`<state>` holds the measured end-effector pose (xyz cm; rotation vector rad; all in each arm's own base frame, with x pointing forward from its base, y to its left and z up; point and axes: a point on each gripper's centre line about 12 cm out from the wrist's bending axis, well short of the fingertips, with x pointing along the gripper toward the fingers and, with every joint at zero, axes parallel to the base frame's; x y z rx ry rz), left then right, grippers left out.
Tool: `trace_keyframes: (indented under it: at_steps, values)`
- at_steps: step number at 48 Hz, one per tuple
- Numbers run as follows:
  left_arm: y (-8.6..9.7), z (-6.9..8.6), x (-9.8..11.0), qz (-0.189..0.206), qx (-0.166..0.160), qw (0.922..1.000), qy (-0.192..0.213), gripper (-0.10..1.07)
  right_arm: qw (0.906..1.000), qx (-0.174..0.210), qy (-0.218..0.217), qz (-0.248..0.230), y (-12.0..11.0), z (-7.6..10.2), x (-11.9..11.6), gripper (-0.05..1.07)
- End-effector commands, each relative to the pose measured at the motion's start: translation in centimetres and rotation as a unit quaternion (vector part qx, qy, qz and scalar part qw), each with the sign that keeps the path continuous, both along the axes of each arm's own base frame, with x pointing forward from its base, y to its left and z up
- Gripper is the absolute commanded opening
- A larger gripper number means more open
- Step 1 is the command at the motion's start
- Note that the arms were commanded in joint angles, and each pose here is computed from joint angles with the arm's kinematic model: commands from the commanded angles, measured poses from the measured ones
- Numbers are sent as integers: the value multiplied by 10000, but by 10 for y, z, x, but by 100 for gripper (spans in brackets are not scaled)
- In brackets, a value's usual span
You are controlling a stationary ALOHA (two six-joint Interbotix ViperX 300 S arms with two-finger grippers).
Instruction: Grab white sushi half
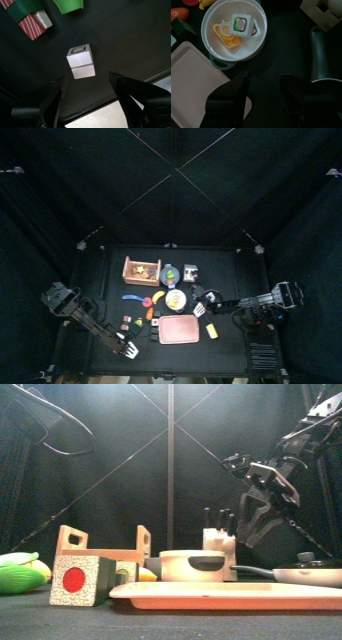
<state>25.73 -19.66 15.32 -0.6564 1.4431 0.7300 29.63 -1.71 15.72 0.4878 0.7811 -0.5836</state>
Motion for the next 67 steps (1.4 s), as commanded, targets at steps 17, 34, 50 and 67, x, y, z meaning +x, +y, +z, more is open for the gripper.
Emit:
trace_keyframes:
  at_steps: [17, 34, 50, 67]
  values:
    - [7, -18, -4, 103, 44, 9999, -132, 99, 9999, 37, -96, 112, 8, 5, 8, 81]
    - [3, -35, -3, 169, -182, 9995, -195, 97, 9999, 37, -52, 113, 9, 3, 8, 81]
    - [3, -34, -2, 239, -232, 9993, -184, 95, 9999, 29, -19, 119, 9, 1, 8, 81]
    - [8, -34, 0, 297, -192, 9993, -148, 69, 9999, 29, -19, 119, 9, 1, 8, 81]
